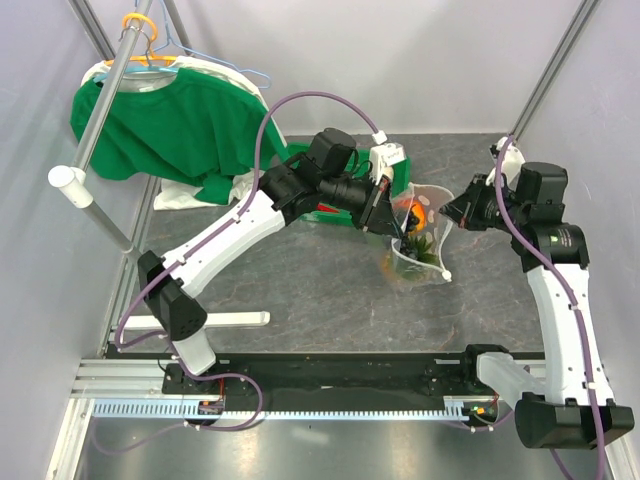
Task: Place the food in the zip-top bag and seal the zipper
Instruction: Adjust the zipper food storage bag at the center of the board.
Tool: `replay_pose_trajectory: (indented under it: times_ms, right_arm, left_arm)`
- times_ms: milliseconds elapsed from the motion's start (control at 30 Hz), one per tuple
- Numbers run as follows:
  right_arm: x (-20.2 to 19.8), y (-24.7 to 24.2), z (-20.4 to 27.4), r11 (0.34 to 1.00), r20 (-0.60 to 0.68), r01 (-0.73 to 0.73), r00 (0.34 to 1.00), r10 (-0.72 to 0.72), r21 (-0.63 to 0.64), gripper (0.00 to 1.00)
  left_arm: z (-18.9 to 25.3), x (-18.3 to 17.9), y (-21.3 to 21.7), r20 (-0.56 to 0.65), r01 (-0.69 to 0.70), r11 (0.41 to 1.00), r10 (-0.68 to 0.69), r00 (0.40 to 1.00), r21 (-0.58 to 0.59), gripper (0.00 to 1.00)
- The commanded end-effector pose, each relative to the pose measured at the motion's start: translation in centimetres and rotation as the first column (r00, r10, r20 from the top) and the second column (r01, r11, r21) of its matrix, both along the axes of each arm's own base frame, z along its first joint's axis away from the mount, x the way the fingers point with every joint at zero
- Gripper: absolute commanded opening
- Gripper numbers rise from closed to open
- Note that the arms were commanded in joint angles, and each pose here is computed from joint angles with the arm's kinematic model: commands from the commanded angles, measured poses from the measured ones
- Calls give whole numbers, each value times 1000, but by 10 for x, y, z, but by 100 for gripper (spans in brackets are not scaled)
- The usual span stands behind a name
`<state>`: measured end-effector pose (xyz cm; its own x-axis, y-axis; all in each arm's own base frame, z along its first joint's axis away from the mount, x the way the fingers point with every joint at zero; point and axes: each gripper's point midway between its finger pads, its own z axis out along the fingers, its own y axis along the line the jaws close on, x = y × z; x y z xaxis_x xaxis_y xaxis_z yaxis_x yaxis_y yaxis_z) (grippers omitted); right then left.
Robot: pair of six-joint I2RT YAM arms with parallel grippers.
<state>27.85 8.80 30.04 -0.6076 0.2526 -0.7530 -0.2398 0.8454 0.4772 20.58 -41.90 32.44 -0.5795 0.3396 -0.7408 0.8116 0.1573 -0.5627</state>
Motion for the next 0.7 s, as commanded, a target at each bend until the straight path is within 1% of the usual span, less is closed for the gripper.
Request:
replay_pose_trajectory:
  times_ms: [0,67,133,167,233,300,333,367,433,467,533,567,600,667]
  right_arm:
    - [-3,-23,-34,988,-65,47,996,-57,-146,0]
    - [-6,-34,-55,975,-108,63,990,-87,-212,0]
    - [-10,-41,-69,965,-155,66,982,-108,-253,0]
    - [-11,-46,-75,958,-169,69,978,-120,-280,0]
    - [-13,-47,-79,955,-188,65,974,-123,-289,0]
    - [-12,-49,-79,953,-186,73,973,-133,-295,0]
    - [-11,-50,-79,951,-184,78,973,-138,-300,0]
    - [-11,-52,-79,948,-185,84,972,-146,-307,0]
    - [-12,-57,-82,940,-188,89,969,-158,-330,0]
    - [-12,-57,-82,939,-186,89,970,-158,-333,0]
    - [-15,-60,-87,933,-190,94,967,-169,-347,0]
    - [-15,-61,-88,931,-193,95,966,-171,-351,0]
    - [-16,-63,-89,928,-193,101,965,-180,-359,0]
    - [-16,-62,-91,930,-198,103,963,-181,-352,0]
  left_arm:
    - [7,-1,-13,-85,14,999,-17,996,-34,2]
    - [3,10,-19,-63,-8,1000,7,998,-22,2]
    - [-5,20,-22,-39,-42,999,42,998,2,2]
    - [-13,30,-23,-17,-77,997,77,997,27,2]
    - [-20,40,-24,18,-113,992,112,994,48,2]
    - [-32,57,-23,73,-175,981,169,983,85,14]
    - [-36,65,-20,95,-204,974,195,976,102,22]
    - [-36,72,-17,124,-219,969,206,971,109,34]
    - [-37,90,-5,151,-272,955,253,956,117,48]
    - [-40,99,2,166,-300,946,279,946,123,58]
    - [-27,134,22,200,-381,921,360,911,78,63]
    - [-22,152,32,218,-436,898,414,884,61,66]
    - [-16,177,47,234,-491,871,471,850,29,66]
    - [-13,204,64,258,-562,827,540,801,14,66]
